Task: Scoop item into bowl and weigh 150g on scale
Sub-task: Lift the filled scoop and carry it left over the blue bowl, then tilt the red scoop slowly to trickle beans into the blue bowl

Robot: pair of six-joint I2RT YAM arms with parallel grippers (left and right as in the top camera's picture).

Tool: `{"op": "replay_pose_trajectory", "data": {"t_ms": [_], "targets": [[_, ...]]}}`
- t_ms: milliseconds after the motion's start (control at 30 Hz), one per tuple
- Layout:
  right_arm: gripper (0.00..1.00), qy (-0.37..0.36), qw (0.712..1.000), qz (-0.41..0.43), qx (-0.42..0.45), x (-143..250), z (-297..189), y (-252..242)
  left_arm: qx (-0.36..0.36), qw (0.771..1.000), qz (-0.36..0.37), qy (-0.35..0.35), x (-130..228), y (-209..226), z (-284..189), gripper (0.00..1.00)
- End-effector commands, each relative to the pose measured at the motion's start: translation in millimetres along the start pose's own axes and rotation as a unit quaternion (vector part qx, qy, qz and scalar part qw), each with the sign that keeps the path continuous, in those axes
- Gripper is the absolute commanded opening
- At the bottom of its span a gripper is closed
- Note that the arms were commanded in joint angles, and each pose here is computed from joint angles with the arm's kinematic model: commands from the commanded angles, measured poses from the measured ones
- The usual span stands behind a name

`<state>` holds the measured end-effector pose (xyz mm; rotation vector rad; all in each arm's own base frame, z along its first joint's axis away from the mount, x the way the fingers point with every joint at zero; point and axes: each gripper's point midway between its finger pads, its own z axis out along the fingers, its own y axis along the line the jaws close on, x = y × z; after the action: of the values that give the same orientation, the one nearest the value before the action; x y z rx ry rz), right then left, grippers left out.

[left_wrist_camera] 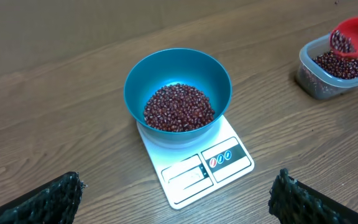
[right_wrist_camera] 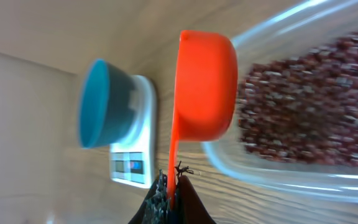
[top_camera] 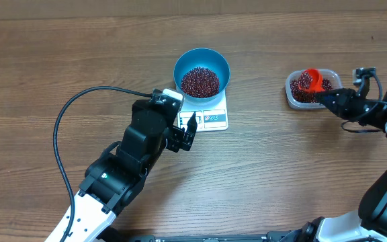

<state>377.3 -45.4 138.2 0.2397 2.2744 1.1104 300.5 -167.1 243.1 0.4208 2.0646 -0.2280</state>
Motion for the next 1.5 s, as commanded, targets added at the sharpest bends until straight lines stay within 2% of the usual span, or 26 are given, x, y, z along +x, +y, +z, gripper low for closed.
{"op": "replay_pose_trajectory", "data": {"t_ms": [0, 367, 633, 800, 1000, 1267, 1467], "targets": [[0.04, -0.015, 0.997, 0.009, -0.080, -14, -6, 31, -0.005, 1.000, 0.011, -0.014, -7, 3, -6, 1.00], [0.04, 0.011, 0.994, -0.015, -0.111, -6, 7, 77, -0.005, 1.000, 0.011, -0.015, -7, 3, -6, 1.00], [0.04, 0.060, 0.986, -0.066, -0.143, 14, 41, 120, -0.005, 1.000, 0.011, -0.015, -7, 2, -6, 1.00], [0.04, 0.074, 0.986, -0.085, -0.126, 19, 74, 140, -0.005, 1.000, 0.010, -0.020, -10, 2, -6, 1.00], [0.04, 0.075, 0.977, -0.148, -0.137, 27, 106, 176, -0.005, 1.000, 0.010, -0.020, -10, 2, -6, 1.00], [0.04, 0.047, 0.976, -0.210, -0.041, 35, 146, 181, -0.004, 1.000, 0.009, -0.020, -10, 2, -6, 1.00], [0.04, 0.034, 0.945, -0.323, -0.035, 43, 161, 198, -0.003, 1.000, 0.009, -0.021, -11, 2, -6, 1.00]]}}
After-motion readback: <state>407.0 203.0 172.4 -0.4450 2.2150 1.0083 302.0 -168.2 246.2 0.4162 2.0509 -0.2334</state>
